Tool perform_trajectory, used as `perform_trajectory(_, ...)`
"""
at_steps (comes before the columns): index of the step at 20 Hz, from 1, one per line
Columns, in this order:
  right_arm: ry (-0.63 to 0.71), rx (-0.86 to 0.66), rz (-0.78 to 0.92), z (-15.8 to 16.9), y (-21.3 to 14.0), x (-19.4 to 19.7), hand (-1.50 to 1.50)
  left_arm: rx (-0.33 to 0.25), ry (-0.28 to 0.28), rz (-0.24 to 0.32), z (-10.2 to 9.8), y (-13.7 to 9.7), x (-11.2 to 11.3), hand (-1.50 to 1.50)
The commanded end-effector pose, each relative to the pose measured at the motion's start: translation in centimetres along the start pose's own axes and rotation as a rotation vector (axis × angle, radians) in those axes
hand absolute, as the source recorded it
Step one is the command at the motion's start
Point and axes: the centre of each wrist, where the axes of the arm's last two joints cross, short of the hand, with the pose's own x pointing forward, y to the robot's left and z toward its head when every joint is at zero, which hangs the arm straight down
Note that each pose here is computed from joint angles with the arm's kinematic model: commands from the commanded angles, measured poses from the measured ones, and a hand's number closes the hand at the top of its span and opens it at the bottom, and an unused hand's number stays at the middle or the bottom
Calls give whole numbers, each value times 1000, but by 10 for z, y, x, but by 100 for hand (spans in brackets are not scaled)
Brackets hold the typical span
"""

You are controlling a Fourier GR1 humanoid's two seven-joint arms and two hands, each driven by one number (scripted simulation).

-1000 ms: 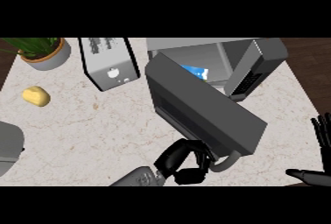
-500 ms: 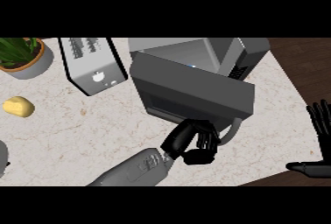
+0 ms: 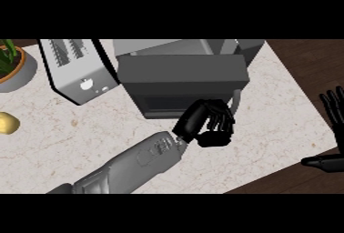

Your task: Pick up the milk, place it into the microwave and close the microwave

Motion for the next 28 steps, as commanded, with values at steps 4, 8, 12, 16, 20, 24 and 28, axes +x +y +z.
perform_trajectory(4, -58, 99, -89, -24, 6, 8, -150, 48, -50, 0, -28, 7, 25, 150)
perform_trajectory(8, -78, 126, -102, -35, 5, 15, -150, 85, -31, -2, -38, 15, 29, 150)
perform_trajectory(12, -99, 163, -110, -50, 3, 24, -150, 110, -50, -4, -50, 21, 41, 150)
perform_trajectory(16, -126, 242, -171, -66, 16, 29, -150, 125, -68, -14, -59, 26, 49, 150)
perform_trajectory(20, -103, 307, -195, -72, 23, 32, -150, 146, -68, -18, -66, 31, 55, 150)
perform_trajectory(24, -114, 403, -155, -88, 22, 49, -150, 143, -77, -4, -66, 30, 56, 150)
perform_trajectory(28, -142, 595, -174, -105, 44, 64, 150, 144, -79, 4, -67, 29, 58, 150)
